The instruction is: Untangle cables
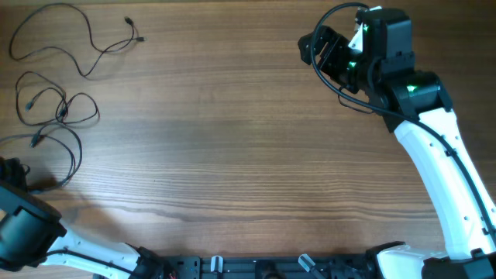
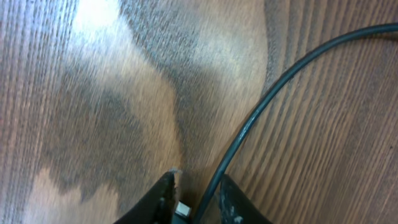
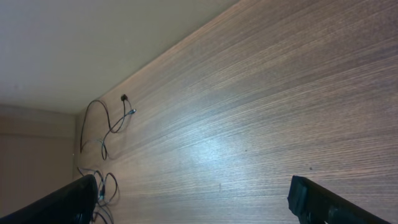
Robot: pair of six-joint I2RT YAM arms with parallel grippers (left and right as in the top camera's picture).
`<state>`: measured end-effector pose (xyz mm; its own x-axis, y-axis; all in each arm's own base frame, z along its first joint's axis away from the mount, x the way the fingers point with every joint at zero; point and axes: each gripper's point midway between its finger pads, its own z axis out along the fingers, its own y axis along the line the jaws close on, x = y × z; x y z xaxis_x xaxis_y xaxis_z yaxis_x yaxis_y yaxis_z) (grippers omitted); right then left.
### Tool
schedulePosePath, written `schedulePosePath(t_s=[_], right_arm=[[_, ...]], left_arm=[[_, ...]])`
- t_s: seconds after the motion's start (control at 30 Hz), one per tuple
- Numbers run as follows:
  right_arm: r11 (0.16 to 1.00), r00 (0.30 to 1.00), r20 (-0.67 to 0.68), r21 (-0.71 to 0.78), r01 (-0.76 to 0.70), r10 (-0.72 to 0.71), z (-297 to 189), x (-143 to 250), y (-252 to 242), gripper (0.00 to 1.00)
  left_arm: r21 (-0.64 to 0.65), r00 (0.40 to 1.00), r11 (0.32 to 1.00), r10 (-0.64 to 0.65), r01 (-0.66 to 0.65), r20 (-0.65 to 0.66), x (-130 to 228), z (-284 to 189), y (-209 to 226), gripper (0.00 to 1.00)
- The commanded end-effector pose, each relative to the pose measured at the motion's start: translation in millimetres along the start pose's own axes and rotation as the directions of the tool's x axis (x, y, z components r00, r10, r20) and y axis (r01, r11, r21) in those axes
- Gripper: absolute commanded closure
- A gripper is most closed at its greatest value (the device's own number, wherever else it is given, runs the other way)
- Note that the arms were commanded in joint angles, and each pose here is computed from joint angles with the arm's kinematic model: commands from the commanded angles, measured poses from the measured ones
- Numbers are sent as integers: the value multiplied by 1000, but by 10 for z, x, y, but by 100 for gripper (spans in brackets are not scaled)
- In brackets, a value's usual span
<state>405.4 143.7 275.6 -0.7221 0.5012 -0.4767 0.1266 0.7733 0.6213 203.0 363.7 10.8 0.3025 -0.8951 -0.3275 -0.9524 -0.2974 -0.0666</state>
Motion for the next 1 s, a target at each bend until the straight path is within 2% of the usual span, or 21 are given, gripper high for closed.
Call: schedulePosePath(t_s=[0.0, 0.3, 0.33, 0.4, 0.43, 0.6, 0.77, 0.9, 0.97], right_arm=[[1000, 1000, -23, 9, 13, -12, 36, 40, -29, 0], [1000, 1000, -27, 13, 10, -10, 35, 50, -39, 0], [1000, 1000, -27, 14, 7, -7, 35, 51, -39, 0], [1000, 1000, -27, 14, 7, -7, 35, 51, -39, 0], [1000, 1000, -28, 14, 8, -7, 35, 52, -40, 0], [1000, 999, -37, 22, 11, -10, 34, 74, -60, 0], [1000, 999, -38, 24, 10, -9, 34, 77, -64, 0], [1000, 999, -36, 22, 10, -9, 34, 72, -59, 0], [1000, 999, -35, 21, 10, -9, 34, 71, -59, 0]], left_arm=[[-24, 1000, 1000, 9, -9, -2, 28, 105, 41, 78], [-36, 999, 999, 35, -35, -14, 74, 245, 45, 76], [-40, 999, 999, 36, -37, -17, 81, 244, 55, 77], [-51, 999, 998, 39, -40, -26, 101, 242, 84, 93], [-53, 999, 998, 38, -40, -29, 105, 242, 93, 96], [-66, 999, 997, 34, -36, -35, 96, 227, 141, 96], [-135, 998, 990, -19, 26, 51, -233, 118, 420, 96], [-134, 993, 987, -78, 90, 90, -469, 44, 584, 96], [-104, 996, 994, -11, 21, 93, -541, 46, 535, 96]])
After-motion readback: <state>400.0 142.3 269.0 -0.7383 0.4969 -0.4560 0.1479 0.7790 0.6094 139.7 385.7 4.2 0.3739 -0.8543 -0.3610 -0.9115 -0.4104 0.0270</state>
